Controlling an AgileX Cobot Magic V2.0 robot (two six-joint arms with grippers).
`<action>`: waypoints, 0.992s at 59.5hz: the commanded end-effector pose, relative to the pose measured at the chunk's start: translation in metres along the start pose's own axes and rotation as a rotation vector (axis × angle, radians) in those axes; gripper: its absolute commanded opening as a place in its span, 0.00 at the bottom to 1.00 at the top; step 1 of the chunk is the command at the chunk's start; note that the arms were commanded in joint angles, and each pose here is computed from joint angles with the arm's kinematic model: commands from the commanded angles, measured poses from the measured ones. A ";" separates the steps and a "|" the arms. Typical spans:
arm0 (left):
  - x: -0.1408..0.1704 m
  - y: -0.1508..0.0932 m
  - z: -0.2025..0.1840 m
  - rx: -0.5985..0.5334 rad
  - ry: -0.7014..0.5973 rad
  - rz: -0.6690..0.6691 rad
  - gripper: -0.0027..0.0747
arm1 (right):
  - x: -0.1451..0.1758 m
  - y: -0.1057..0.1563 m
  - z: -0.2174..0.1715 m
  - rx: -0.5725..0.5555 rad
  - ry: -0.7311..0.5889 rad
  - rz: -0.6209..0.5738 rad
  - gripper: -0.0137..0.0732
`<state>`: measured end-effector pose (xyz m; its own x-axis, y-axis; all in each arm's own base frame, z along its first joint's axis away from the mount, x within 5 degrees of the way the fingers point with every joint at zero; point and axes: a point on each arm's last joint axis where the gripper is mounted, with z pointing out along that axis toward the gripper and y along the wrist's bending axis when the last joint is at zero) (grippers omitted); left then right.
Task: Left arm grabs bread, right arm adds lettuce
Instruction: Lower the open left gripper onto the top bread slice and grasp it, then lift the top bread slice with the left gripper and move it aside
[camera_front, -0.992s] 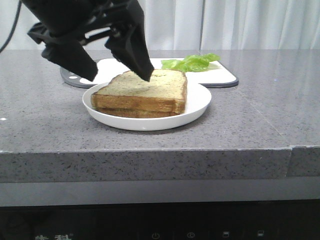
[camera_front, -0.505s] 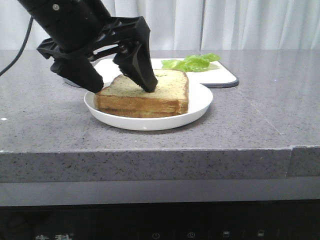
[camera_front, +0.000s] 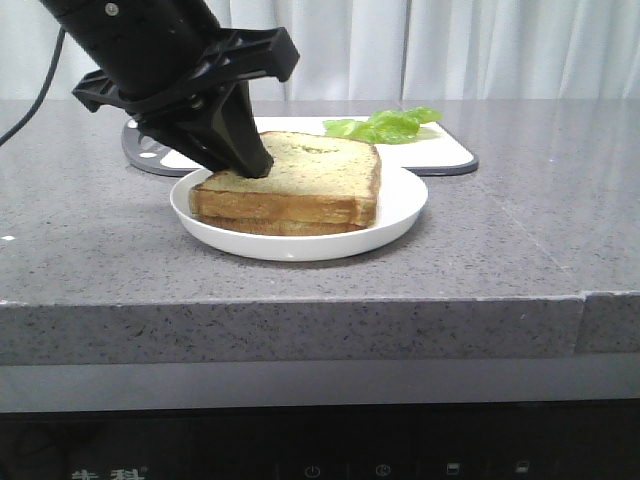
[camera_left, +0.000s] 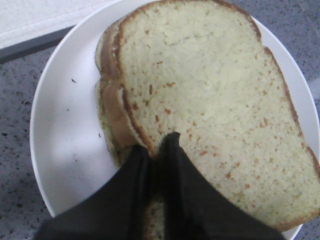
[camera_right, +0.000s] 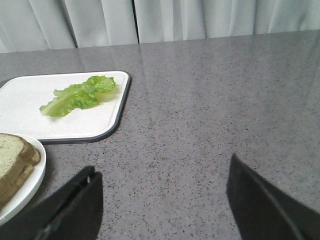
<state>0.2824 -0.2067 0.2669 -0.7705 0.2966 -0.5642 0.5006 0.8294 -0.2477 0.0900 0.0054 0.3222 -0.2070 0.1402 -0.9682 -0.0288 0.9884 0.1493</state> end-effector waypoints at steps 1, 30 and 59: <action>-0.009 -0.006 -0.013 0.016 -0.063 0.003 0.01 | -0.019 0.002 -0.002 -0.002 -0.110 -0.013 0.78; -0.029 -0.017 -0.077 0.038 -0.372 0.024 0.01 | -0.020 0.002 -0.002 -0.003 -0.124 -0.013 0.78; -0.002 -0.003 -0.133 -0.078 -0.697 0.146 0.01 | -0.020 0.002 -0.002 -0.004 -0.127 -0.013 0.78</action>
<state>0.2388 -0.1612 0.3481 -0.3954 0.1580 -0.9048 0.5501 0.8296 -0.0955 0.0903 0.0053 0.3235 -0.1932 0.1411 -0.9710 -0.0302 0.9883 0.1496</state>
